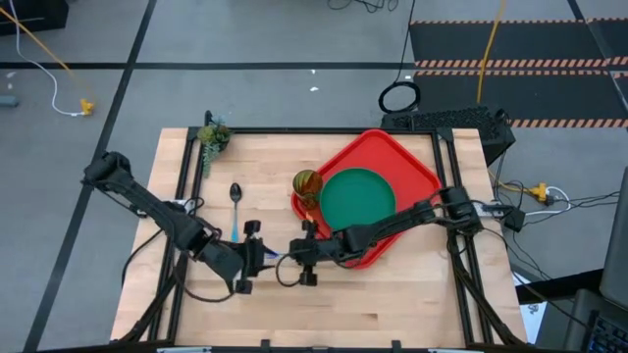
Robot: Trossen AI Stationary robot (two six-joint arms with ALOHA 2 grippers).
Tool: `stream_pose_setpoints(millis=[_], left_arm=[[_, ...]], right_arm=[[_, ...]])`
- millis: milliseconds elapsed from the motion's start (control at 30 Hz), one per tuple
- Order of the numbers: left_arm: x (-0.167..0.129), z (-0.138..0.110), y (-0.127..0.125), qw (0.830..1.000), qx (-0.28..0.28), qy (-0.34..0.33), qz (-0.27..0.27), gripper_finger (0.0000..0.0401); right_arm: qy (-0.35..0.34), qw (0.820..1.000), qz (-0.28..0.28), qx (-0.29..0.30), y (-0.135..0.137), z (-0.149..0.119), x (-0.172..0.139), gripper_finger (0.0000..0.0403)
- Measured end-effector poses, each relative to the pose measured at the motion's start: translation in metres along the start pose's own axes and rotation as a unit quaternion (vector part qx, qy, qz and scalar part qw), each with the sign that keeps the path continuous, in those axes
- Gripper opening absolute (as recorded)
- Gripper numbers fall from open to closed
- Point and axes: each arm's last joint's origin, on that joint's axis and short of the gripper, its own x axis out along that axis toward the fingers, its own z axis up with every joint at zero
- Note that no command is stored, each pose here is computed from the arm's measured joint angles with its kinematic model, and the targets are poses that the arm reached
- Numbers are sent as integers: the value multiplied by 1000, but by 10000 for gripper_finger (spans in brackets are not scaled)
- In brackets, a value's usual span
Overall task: Pick and place plate/cup/fork/spoon on tray
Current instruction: Put the iridescent fork on the red serving tray
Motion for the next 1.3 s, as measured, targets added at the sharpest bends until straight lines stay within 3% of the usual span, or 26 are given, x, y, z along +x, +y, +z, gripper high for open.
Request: stream_pose_setpoints(millis=[133, 300, 600, 800, 1000, 1100, 1300], left_arm=[[-18, 12, 10, 998, 18, -48, 41, 137], [-38, 24, 26, 994, 16, -89, 68, 136], [-65, 37, 62, 980, -67, -150, 113, 136], [-63, 38, 78, 974, -95, -150, 141, 136], [-52, 37, 88, 966, -141, -142, 162, 136], [-43, 31, 90, 968, -137, -129, 169, 136], [-37, 26, 99, 963, -139, -119, 199, 136]], right_arm=[[16, 1000, -4, 14, -7, 0, -39, 6], [-14, 998, -35, 47, -20, -10, -93, 6], [-92, 983, -115, 110, -49, -48, -171, 6], [-114, 982, -112, 103, -60, -68, -203, 6], [-155, 967, -168, 112, -77, -92, -229, 6], [-166, 959, -194, 124, -87, -101, -235, 6], [-119, 951, -252, 133, -110, -114, -234, 7]])
